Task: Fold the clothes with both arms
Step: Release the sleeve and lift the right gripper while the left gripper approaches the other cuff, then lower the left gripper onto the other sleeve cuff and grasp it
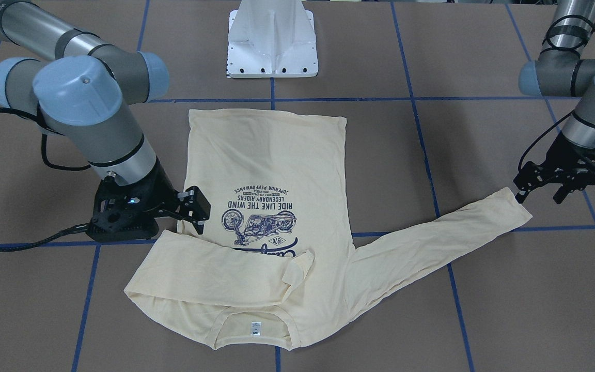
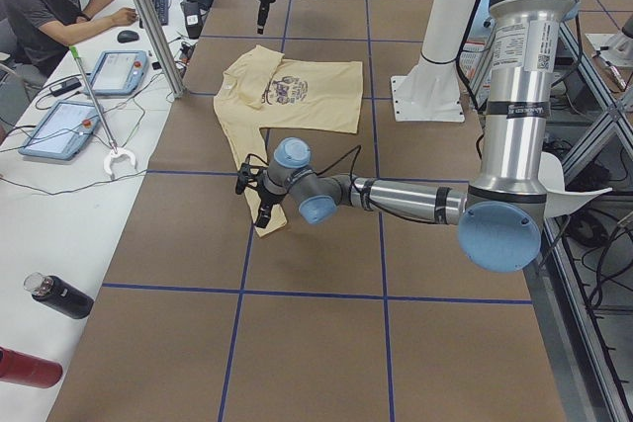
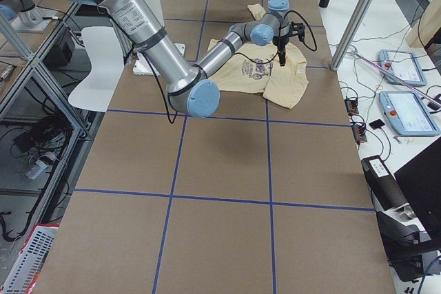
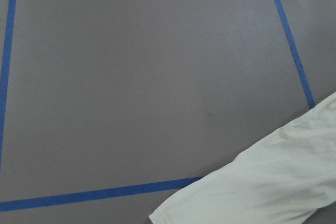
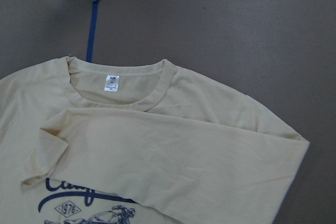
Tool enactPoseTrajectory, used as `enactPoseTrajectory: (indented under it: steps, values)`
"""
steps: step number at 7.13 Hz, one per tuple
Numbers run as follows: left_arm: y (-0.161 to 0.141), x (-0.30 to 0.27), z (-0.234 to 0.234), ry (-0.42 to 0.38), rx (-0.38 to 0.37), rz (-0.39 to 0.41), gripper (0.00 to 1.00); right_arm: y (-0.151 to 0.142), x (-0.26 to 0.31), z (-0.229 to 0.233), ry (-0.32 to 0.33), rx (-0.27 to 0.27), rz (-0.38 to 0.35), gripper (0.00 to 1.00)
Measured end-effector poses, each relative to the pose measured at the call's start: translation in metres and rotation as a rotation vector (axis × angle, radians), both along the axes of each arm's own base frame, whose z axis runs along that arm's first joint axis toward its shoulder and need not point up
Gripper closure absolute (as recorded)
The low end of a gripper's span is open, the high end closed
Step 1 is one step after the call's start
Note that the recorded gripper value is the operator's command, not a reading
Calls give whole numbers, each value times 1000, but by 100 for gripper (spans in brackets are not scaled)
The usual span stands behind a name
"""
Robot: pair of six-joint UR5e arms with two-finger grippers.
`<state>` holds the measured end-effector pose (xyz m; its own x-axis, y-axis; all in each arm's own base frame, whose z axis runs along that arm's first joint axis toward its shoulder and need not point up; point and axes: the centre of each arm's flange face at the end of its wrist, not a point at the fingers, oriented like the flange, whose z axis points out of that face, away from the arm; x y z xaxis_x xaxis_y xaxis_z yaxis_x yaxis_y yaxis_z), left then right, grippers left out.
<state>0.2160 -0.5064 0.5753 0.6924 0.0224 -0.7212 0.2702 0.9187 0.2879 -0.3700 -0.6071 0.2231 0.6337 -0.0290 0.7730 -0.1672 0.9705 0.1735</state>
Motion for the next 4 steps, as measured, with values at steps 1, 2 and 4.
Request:
enactPoseTrajectory:
  steps: [1,2,4]
  values:
    - [5,15,8,-14,-16,-12,2,7,20,6,27,5,-23,0]
    - [7,24,16,-25,-25,-17,5,13,34,11,42,9,-32,0]
    - [8,32,35,-38,-33,-15,15,17,44,16,52,13,-38,0]
